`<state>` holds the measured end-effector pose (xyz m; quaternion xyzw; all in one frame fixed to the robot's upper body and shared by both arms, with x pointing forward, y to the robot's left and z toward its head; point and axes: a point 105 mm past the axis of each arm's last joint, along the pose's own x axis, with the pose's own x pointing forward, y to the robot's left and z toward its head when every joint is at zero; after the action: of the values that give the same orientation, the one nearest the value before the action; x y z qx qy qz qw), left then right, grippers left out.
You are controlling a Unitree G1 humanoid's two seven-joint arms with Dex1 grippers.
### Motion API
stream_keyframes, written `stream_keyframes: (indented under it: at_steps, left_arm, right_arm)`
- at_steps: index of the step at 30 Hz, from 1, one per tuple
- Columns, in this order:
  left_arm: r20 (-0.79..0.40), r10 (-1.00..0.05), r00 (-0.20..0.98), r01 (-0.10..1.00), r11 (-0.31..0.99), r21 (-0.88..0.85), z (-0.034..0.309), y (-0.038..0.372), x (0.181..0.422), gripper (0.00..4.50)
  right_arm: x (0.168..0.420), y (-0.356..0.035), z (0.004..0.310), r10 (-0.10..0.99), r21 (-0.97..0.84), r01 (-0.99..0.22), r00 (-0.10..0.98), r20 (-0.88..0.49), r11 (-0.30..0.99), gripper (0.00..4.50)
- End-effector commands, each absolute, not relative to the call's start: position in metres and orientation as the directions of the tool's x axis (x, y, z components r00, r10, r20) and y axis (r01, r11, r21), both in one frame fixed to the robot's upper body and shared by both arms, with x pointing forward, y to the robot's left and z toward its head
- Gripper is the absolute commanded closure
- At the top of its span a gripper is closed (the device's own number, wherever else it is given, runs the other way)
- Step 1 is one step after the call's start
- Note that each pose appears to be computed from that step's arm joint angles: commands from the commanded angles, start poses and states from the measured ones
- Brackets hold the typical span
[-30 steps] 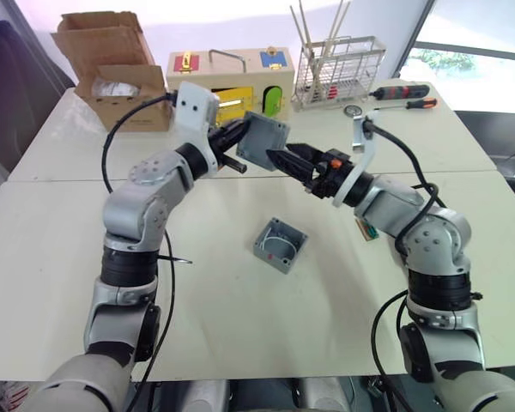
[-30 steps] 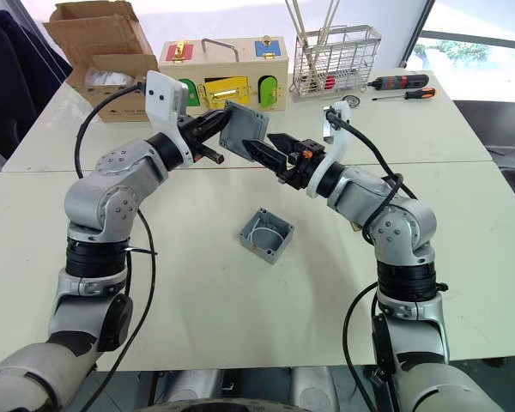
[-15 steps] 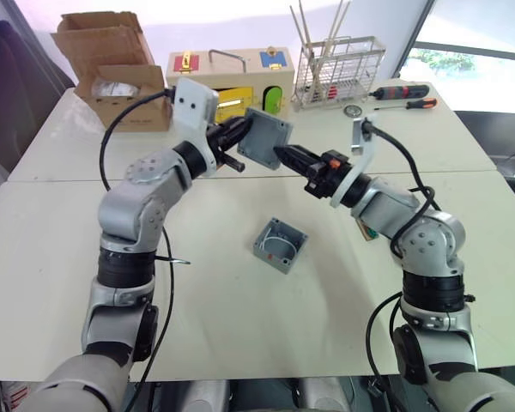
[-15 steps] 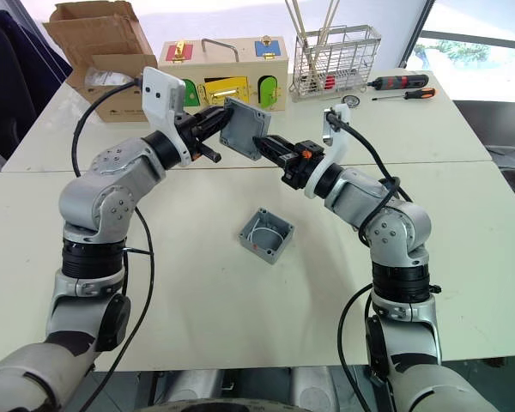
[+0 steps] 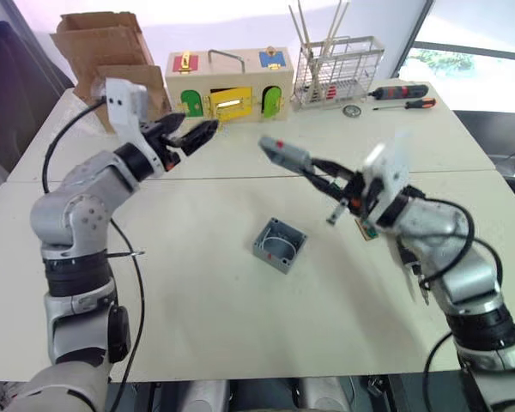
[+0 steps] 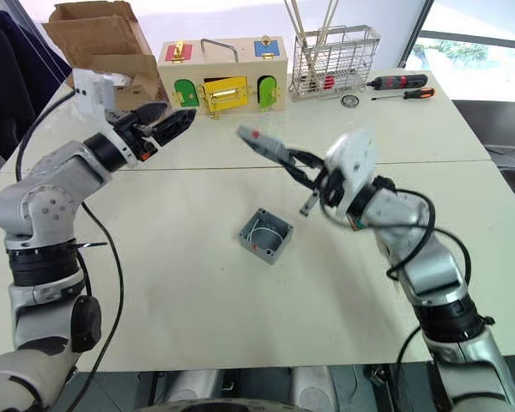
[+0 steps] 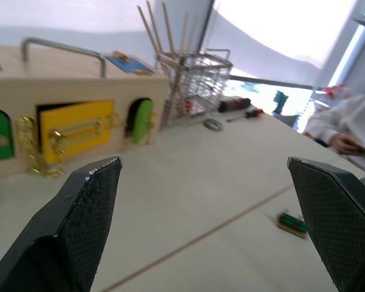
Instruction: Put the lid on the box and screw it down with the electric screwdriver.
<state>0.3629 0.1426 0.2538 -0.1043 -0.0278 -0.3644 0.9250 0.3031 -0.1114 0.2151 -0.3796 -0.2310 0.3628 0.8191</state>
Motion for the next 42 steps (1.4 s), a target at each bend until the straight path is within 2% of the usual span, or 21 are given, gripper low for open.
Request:
stream_keyframes:
  at_steps: [1,5,7,8,11,14,17,21,31,42]
  left_arm:
    - [0.108,-0.764,0.637,0.768,0.615,-0.177,0.254,0.132,0.349,0.06]
    - [0.072,-0.815,0.576,0.809,0.554,-0.197,0.247,0.120,0.343,0.06]
    - [0.064,-0.843,0.534,0.835,0.513,-0.198,0.245,0.112,0.338,0.06]
    - [0.062,-0.853,0.518,0.844,0.498,-0.197,0.245,0.108,0.337,0.28]
    - [0.058,-0.876,0.479,0.866,0.461,-0.193,0.243,0.099,0.336,1.38]
    - [0.041,-0.899,0.437,0.886,0.422,-0.190,0.239,0.088,0.335,3.06]
    - [0.015,-0.925,0.379,0.910,0.369,-0.190,0.233,0.077,0.331,4.48]
    - [-0.025,-0.942,0.334,0.926,0.333,-0.178,0.223,0.069,0.328,4.48]
    - [-0.036,-0.943,0.329,0.924,0.330,-0.192,0.212,0.063,0.331,4.48]
    - [-0.065,-0.951,0.304,0.932,0.311,-0.187,0.202,0.058,0.324,4.48]
  right_arm:
    - [0.280,-0.107,0.215,0.837,-0.949,-0.192,0.536,0.112,0.250,4.40]
    - [0.267,-0.108,0.186,0.862,-0.995,-0.042,0.504,0.055,0.089,4.40]
    - [0.266,-0.107,0.174,0.863,-0.998,-0.016,0.504,0.045,0.061,4.40]
    - [0.265,-0.107,0.168,0.863,-0.998,-0.015,0.503,0.041,0.055,4.40]
    - [0.266,-0.105,0.159,0.859,-0.999,0.018,0.509,0.051,0.049,4.40]
    - [0.271,-0.104,0.152,0.846,-0.998,0.049,0.530,0.057,0.036,4.40]
    - [0.275,-0.104,0.147,0.836,-0.997,0.070,0.545,0.061,0.027,4.40]
    - [0.274,-0.107,0.139,0.836,-0.997,0.081,0.546,0.050,0.007,4.40]
    - [0.269,-0.110,0.126,0.844,-0.997,0.070,0.536,0.024,-0.016,4.40]
    - [0.269,-0.115,0.105,0.842,-0.998,0.027,0.538,-0.040,-0.064,4.40]
